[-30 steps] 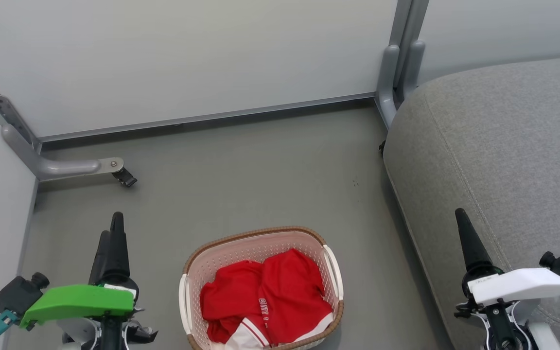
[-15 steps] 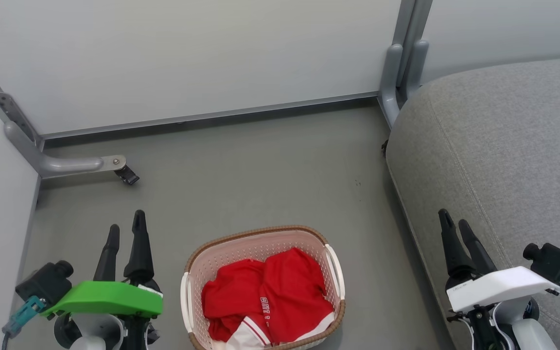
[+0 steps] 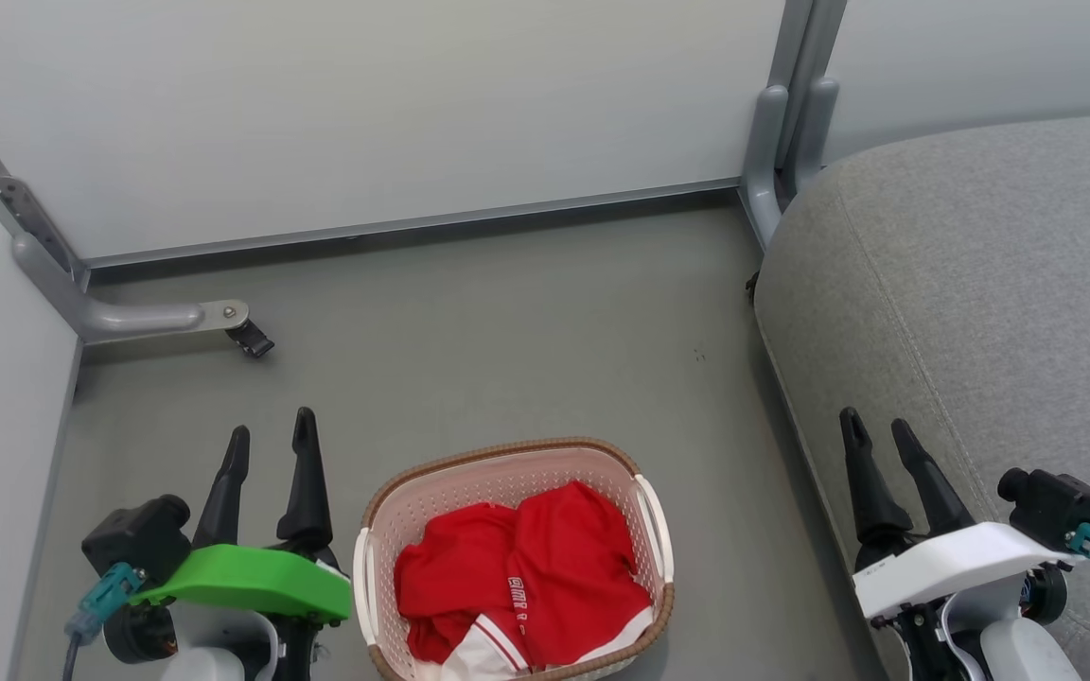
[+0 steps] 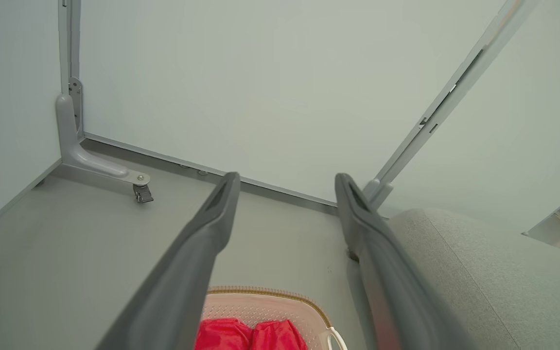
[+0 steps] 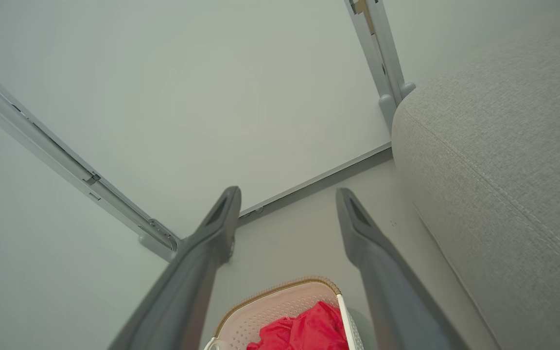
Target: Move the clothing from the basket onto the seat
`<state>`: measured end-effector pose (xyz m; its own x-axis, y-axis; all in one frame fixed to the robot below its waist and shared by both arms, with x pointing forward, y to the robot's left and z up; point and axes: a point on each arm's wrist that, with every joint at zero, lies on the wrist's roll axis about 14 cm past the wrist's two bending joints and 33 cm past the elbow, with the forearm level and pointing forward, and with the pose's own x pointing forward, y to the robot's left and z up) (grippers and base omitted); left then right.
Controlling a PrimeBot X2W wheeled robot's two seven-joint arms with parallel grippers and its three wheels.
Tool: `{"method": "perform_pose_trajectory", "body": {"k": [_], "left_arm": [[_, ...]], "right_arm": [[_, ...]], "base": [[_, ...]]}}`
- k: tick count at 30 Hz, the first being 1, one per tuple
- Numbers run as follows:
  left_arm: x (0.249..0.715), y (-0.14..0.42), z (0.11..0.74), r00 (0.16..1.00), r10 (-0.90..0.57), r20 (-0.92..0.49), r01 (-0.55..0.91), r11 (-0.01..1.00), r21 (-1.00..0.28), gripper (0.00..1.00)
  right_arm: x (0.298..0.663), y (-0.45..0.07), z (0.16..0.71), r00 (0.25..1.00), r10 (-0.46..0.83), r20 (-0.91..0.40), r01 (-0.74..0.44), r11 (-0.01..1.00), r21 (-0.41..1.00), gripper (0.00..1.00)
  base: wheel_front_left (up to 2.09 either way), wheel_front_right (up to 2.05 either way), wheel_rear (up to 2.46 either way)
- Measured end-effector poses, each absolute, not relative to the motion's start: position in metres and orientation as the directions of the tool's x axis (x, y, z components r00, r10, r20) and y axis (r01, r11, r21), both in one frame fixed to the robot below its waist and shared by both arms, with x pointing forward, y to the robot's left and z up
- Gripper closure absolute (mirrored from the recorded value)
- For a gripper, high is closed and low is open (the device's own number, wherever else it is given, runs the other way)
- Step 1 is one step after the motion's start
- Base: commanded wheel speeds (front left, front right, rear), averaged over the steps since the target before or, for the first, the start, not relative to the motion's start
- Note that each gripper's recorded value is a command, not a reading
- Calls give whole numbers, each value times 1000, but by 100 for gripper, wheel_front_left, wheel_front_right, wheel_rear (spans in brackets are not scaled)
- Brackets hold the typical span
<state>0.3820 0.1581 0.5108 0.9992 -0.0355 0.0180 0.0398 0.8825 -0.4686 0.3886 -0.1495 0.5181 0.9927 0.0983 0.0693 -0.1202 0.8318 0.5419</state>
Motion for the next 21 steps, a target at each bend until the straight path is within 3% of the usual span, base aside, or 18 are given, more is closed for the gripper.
{"method": "perform_pose_trajectory", "body": {"k": [21], "left_arm": [[381, 151, 517, 996, -60, 63, 75, 959, -275, 0]], "right_arm": [[390, -145, 521, 987, 125, 97, -151, 928, 341, 0]], "base": [[0, 0, 0]]}}
